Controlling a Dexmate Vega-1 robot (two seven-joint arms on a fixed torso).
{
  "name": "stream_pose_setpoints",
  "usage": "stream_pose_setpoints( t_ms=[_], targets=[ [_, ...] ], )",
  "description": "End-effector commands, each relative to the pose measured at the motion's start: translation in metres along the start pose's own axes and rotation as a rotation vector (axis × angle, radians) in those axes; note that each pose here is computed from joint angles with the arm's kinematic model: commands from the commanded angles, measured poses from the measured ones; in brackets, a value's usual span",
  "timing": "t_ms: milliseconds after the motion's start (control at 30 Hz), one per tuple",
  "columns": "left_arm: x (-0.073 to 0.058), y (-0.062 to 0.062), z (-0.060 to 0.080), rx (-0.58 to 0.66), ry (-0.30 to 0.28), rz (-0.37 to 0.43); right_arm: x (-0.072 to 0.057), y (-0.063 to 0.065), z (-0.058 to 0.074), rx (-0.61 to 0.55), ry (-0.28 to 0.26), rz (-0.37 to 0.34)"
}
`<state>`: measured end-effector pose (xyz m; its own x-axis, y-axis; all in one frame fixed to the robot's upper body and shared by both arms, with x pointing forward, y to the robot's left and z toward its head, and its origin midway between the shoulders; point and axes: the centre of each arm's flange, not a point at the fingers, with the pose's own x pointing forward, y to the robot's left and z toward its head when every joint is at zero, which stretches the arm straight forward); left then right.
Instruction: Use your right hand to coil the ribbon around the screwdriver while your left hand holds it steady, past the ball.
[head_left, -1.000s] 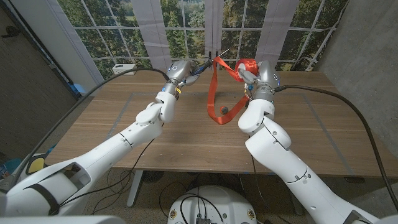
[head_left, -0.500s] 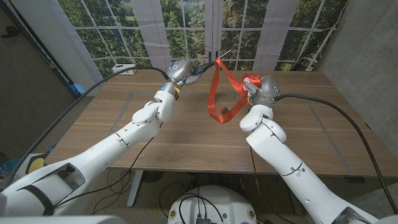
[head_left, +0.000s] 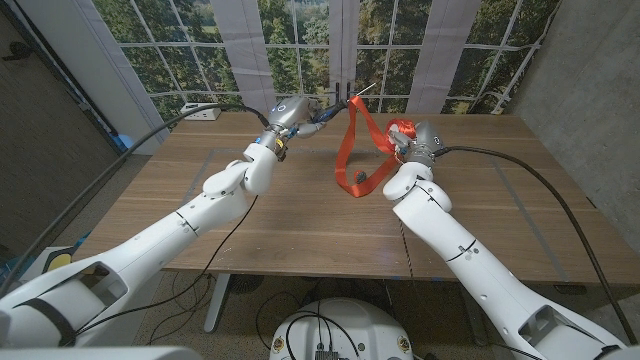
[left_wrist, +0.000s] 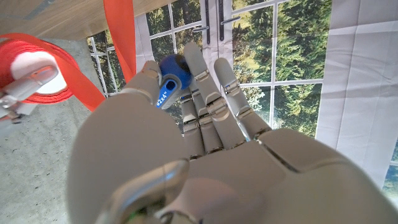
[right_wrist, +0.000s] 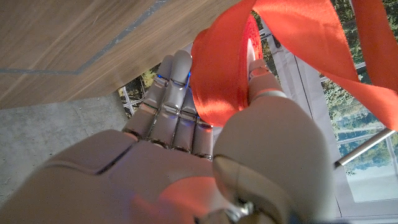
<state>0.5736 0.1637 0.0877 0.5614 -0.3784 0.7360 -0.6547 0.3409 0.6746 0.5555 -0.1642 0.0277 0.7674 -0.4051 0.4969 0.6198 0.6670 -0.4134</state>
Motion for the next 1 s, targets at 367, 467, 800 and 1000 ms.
stream_pose_setpoints(
  t_ms=[367, 467, 800, 1000],
  targets=[
    [-0.004, 0.005, -0.013, -0.130, -0.039, -0.120, 0.062, 0.001, 0.026, 0.008, -0.064, -0.049],
    [-0.004, 0.005, -0.014, -0.140, -0.042, -0.128, 0.069, -0.003, 0.030, 0.010, -0.076, -0.053],
    [-0.004, 0.007, -0.018, -0.185, -0.053, -0.166, 0.080, -0.011, 0.042, 0.025, -0.108, -0.055],
    [-0.004, 0.007, -0.021, -0.212, -0.056, -0.197, 0.085, -0.015, 0.051, 0.020, -0.129, -0.055]
  ],
)
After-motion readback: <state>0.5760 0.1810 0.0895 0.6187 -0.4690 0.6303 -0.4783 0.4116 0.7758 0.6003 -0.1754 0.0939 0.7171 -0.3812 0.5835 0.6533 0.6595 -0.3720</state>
